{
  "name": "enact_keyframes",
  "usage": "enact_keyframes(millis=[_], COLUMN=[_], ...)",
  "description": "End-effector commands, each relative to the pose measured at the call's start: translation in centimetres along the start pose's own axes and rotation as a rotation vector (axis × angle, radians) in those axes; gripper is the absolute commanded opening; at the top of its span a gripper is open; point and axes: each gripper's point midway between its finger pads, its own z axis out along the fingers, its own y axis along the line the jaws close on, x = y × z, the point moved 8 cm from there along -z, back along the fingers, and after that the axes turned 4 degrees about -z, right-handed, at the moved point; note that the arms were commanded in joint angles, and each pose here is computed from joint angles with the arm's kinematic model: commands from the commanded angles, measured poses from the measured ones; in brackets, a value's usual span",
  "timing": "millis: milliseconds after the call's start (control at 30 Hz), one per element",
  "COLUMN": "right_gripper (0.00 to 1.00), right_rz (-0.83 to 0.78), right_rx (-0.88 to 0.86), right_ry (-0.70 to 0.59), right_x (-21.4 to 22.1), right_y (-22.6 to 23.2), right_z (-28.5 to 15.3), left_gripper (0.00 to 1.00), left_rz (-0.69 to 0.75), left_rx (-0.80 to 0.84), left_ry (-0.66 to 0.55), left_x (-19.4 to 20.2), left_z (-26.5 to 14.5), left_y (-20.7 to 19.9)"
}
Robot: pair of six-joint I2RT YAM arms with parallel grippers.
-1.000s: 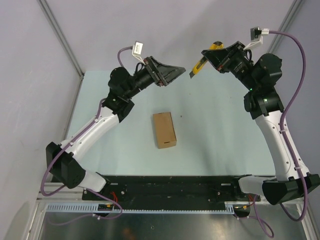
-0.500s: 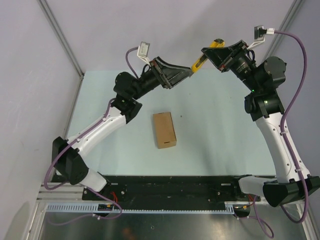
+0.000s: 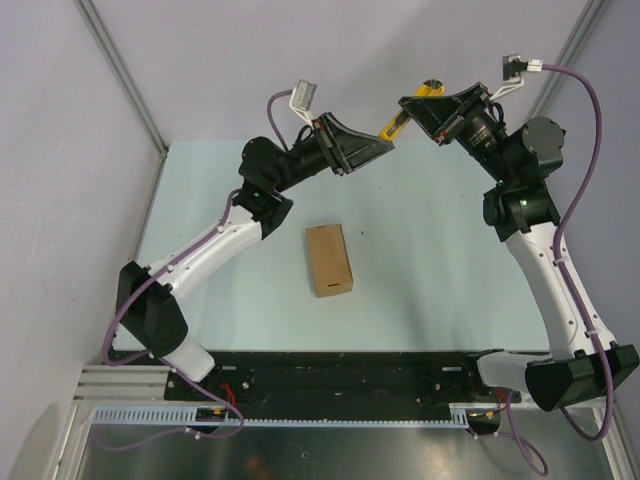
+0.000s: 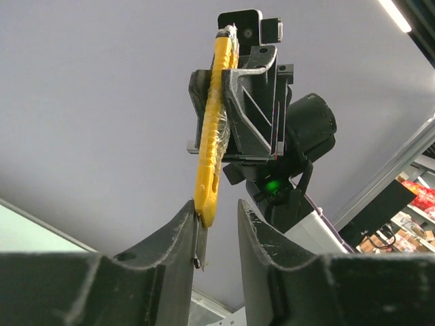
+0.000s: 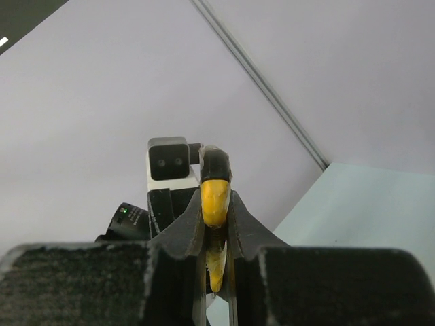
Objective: Unpack the express box
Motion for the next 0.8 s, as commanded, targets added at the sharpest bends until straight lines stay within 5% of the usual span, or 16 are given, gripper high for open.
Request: enact_keyframes(millis=[0,200,267,400,467,767], right_gripper=[0.02,0.06,0.15,0.72,0.86,0.93], right_rz=[-0.02,-0.017,-0.029,-0.047,-0.046,-0.1], right_rx=[-0.063,-0.061,-0.082,-0.129,-0.156,-0.335], right_ry=[-0.016,-0.005,0.019,0.115,0.192,0.442], right_x=[-0.4,-0.1,0.1,0.3,0.7,2.8], right_y=[0.9,0.7,0.6,-0.4,-0.8,1.1], right_z=[0.1,0.2,0.2,-0.3,-1.0,-4.1], left_gripper=[0.3,0.0,0.0,0.0,0.0,0.0], left_rz=[0.067,0.082,0.092,0.177,0.212,0.175], left_rx=[0.081,0.072,0.07,0.094,0.117,0.179], left_ry=[-0.019,-0.017,-0.014,0.056,0.11,0.364], left_x=[-1.8,-2.1,-2.1,-2.0,-1.8,0.1], left_z=[0.0,-0.2,-0.4,-1.4,-2.0,-4.2], left_y=[-2.4,-1.8,-1.8,-1.6,-1.7,-0.9])
